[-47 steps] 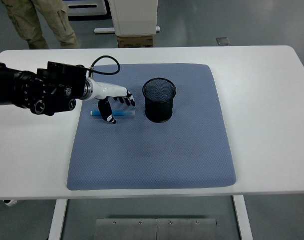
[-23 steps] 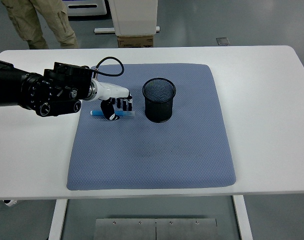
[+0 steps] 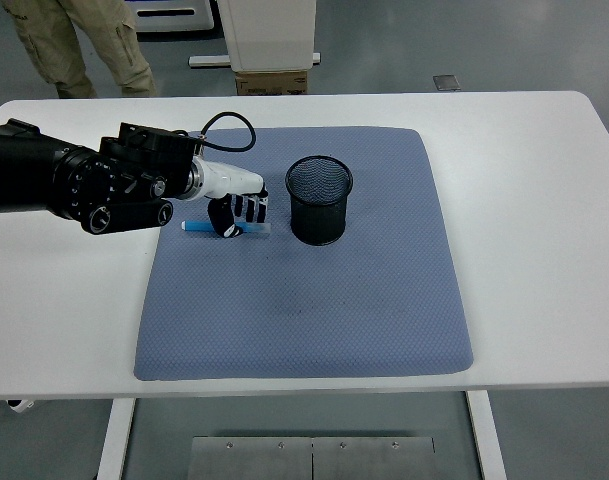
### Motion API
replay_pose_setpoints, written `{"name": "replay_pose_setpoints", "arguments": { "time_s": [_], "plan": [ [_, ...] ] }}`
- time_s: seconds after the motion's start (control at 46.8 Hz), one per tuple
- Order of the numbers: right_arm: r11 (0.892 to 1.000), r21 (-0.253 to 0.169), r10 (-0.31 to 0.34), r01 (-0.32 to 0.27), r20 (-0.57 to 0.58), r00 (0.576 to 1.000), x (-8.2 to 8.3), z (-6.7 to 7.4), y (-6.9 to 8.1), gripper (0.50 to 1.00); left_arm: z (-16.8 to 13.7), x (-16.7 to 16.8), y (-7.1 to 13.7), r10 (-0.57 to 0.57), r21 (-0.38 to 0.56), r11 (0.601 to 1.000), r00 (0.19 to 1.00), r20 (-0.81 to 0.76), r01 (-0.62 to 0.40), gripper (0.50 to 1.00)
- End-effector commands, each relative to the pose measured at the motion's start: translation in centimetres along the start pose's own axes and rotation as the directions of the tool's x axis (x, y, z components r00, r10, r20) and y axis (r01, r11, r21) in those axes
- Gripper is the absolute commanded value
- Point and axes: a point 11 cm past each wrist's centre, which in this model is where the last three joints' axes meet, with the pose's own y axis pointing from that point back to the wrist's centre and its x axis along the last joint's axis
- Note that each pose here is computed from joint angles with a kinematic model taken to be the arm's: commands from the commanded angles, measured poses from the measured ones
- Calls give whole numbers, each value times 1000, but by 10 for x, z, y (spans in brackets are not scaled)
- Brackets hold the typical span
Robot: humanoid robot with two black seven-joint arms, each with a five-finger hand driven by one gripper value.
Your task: Left hand places marker in pen holder
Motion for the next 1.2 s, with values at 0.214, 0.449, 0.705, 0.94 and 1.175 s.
{"name": "replay_pose_setpoints", "arguments": {
  "time_s": [0.214, 0.449, 0.705, 0.94, 1.175],
  "plan": [
    [1000, 1, 0, 0, 0, 1000, 0, 0, 0, 1000, 1, 0, 0, -2, -2, 1000, 1000, 2, 2, 555],
    [1000, 1, 0, 0, 0, 1000, 0, 0, 0, 1000, 2, -1, 0, -6, -4, 1000, 1000, 4, 6, 555],
    [1000, 1, 0, 0, 0, 1000, 0, 0, 0, 1000, 1, -3, 0, -27, -3, 1000, 1000, 3, 27, 569],
    [1000, 1, 2, -2, 0, 1000, 0, 0, 0, 1000, 2, -4, 0, -29, -5, 1000, 999, 13, 29, 569],
    [1000, -1, 0, 0, 0, 1000, 0, 0, 0, 1000, 2, -4, 0, -33, -5, 999, 999, 30, 33, 500]
  ]
}}
